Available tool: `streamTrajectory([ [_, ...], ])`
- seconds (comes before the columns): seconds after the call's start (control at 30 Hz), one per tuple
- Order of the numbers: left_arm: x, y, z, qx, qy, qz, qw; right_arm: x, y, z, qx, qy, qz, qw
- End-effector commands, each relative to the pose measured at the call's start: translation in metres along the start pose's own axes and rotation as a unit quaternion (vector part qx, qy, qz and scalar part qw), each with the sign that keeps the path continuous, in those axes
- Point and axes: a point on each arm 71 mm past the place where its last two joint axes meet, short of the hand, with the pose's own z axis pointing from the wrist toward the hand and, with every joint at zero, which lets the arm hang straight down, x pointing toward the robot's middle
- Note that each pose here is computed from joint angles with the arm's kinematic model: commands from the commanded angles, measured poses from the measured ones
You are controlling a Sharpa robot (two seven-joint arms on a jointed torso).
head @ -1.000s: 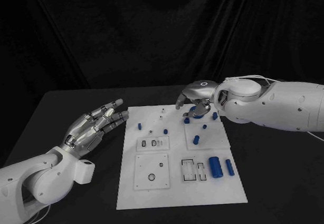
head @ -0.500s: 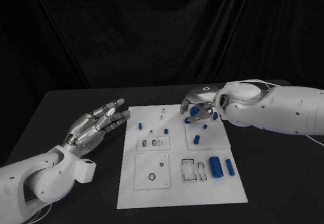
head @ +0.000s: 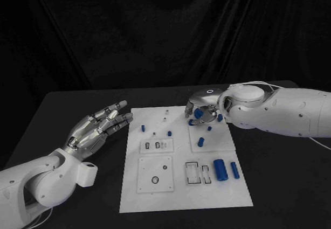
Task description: Assemble the parts on the task board
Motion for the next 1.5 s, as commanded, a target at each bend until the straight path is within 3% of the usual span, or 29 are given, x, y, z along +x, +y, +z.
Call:
streamTrajectory([
  [0.03,0.0017,-0.0012,0.0012,0.005,0.008,-0.005,1.0,0.004,-0.002,0.0,0.008,0.012,0.001,1.0],
  [0.87,0.0016,-0.0001,0.002,0.0,0.012,-0.008,1.0,0.004,-0.003,0.008,-0.003,-0.014,-0.003,1.0],
  [1.5,0.0001,-0.0001,0.0003,-0.004,0.008,-0.005,1.0,-0.008,0.0,0.006,-0.011,-0.058,-0.006,0.998],
])
